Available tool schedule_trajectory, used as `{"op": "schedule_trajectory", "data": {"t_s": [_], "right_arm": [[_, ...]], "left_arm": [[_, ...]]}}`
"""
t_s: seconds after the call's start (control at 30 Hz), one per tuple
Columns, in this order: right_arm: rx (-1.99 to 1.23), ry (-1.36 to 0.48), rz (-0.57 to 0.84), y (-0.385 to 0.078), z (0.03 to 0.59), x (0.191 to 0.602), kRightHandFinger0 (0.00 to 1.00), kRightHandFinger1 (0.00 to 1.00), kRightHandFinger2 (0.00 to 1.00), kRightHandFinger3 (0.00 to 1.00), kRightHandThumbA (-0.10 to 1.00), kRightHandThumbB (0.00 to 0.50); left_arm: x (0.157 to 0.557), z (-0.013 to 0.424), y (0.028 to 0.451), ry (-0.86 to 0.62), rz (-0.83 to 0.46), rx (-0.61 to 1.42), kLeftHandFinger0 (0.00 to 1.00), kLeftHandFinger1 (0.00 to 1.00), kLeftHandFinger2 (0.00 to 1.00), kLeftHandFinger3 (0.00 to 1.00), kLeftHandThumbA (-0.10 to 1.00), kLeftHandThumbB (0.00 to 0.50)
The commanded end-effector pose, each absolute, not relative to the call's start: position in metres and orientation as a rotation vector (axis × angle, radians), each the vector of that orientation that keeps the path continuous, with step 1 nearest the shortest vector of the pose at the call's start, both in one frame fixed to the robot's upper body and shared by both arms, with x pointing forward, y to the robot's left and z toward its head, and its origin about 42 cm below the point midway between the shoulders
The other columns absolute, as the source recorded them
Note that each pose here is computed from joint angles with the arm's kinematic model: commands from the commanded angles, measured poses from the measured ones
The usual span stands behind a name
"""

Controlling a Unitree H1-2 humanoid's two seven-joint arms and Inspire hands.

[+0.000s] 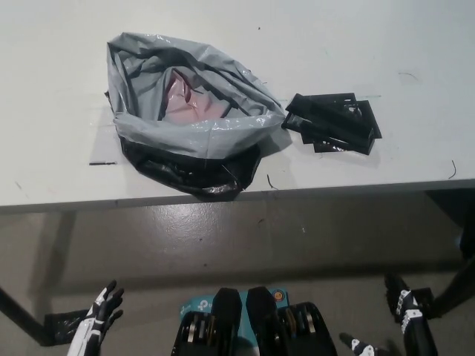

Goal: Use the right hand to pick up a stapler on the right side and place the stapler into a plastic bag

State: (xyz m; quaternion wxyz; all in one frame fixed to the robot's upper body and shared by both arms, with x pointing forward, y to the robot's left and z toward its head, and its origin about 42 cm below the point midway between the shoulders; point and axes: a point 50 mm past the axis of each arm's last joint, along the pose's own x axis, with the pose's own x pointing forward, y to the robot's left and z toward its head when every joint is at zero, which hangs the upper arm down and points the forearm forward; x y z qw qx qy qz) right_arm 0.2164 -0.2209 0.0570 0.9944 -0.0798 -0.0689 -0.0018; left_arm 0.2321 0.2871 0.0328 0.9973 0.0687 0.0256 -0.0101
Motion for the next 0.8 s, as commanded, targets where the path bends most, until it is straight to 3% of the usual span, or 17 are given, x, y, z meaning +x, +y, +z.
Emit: {"op": "schedule_trajectory", "data": {"t_s": [0.0, 0.17, 0.37, 0.77], "right_arm": [[-0.302, -0.452, -0.052, -0.231, 0.127, 0.226, 1.0, 1.0, 1.0, 1.0, 0.96, 0.205], [-0.395, -0.612, -0.078, -0.247, 0.206, 0.252, 1.0, 1.0, 1.0, 1.0, 0.8, 0.267], [-0.538, -0.625, -0.04, -0.253, 0.266, 0.299, 1.0, 1.0, 1.0, 1.0, 0.7, 0.263], [-0.768, -0.356, 0.119, -0.236, 0.304, 0.429, 1.0, 1.0, 1.0, 1.0, 0.84, 0.317]], "left_arm": [[0.233, 0.054, 0.291, -0.096, -0.045, 0.115, 1.0, 1.0, 1.0, 1.0, 1.0, 0.5], [0.245, 0.061, 0.285, -0.181, -0.057, 0.093, 1.0, 1.0, 1.0, 1.0, 1.0, 0.5], [0.26, 0.071, 0.278, -0.23, -0.071, 0.109, 1.0, 1.0, 1.0, 1.0, 1.0, 0.5], [0.264, 0.084, 0.275, -0.252, -0.084, 0.167, 1.0, 1.0, 1.0, 1.0, 1.0, 0.5]]}}
